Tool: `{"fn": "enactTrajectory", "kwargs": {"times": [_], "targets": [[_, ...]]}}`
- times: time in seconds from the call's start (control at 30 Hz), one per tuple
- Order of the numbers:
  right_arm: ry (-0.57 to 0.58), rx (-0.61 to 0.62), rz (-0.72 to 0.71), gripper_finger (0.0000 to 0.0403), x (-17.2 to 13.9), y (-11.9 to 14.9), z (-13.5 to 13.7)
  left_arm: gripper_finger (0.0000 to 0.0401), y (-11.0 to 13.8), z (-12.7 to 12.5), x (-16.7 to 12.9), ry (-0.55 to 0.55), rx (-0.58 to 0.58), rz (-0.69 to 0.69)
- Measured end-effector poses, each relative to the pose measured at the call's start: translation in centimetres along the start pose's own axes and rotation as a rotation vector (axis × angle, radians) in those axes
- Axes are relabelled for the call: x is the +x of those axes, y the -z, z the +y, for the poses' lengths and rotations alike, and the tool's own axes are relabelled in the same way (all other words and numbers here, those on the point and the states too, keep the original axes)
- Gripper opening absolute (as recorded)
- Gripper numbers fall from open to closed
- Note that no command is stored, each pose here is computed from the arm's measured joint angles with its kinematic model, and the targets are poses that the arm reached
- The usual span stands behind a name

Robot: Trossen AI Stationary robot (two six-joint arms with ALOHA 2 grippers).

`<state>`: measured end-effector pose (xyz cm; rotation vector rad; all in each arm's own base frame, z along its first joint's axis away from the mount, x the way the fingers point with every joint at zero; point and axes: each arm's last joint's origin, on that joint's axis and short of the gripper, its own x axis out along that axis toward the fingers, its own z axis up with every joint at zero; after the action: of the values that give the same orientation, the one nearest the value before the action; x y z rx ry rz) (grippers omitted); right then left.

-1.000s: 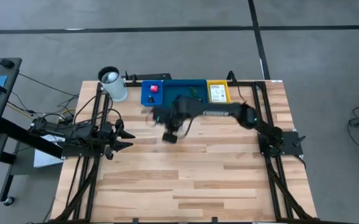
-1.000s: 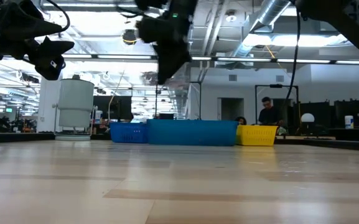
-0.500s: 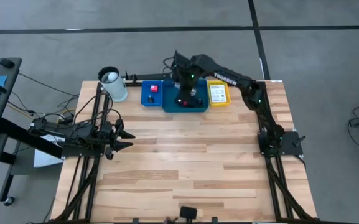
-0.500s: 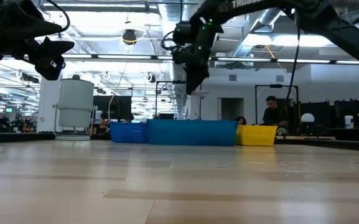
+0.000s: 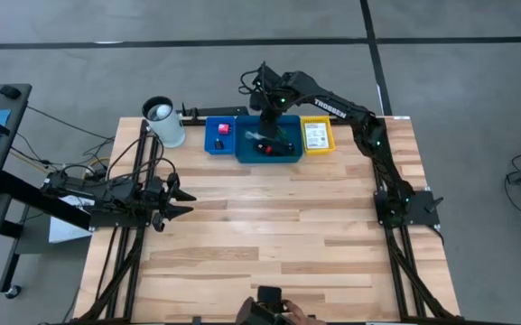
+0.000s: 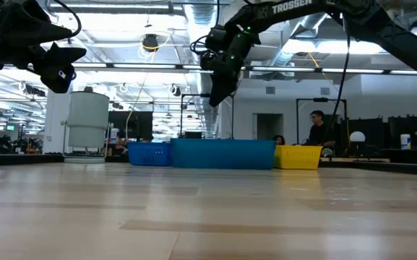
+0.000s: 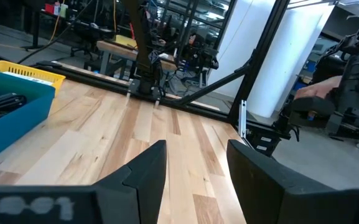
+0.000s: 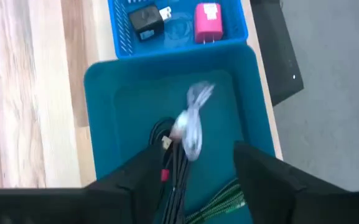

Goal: Pick and place items into bin
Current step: Return to Home Position

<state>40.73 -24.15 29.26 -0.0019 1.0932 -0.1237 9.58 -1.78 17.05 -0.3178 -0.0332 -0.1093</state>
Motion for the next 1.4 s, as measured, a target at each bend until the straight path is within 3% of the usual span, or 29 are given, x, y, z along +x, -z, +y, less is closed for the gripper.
{"fn": "enactTrajectory", "kwargs": {"times": [0.13,0.37,0.43,0.53,0.63,0.77,1.03,1.3,1.4], "targets": [[0.004,0.029,-0.018,0.0227,0.0,-0.2,0.1,0.0159,0.0,0.0,0.0,0.000,0.000,0.000],[-0.073,0.269,0.088,0.0246,0.1,0.2,2.0,0.0159,0.0,0.0,0.0,0.000,0.000,0.000],[-0.102,0.275,0.036,0.0245,0.3,-0.7,3.0,0.0159,0.0,0.0,0.0,0.000,0.000,0.000],[-0.177,0.241,-0.184,0.0245,-0.4,-3.3,4.8,0.0159,0.0,0.0,0.0,0.001,0.000,0.000],[-0.248,0.134,-0.469,0.0244,-4.2,-6.1,6.8,0.0159,0.0,0.0,0.0,0.000,0.000,0.000],[-0.182,0.036,-0.688,0.0244,-10.7,-7.0,8.5,0.0159,0.0,0.0,0.0,0.001,0.000,0.000],[-0.047,-0.038,-0.783,0.0244,-23.0,-2.5,9.4,0.0159,0.0,0.0,0.0,0.000,0.000,0.000],[0.010,-0.031,-0.819,0.0244,-30.6,3.2,10.3,0.0159,0.0,0.0,0.0,0.001,0.000,0.000],[0.018,-0.026,-0.846,0.0244,-31.3,5.1,10.9,0.0159,0.0,0.0,0.0,0.001,0.000,0.000]]}}
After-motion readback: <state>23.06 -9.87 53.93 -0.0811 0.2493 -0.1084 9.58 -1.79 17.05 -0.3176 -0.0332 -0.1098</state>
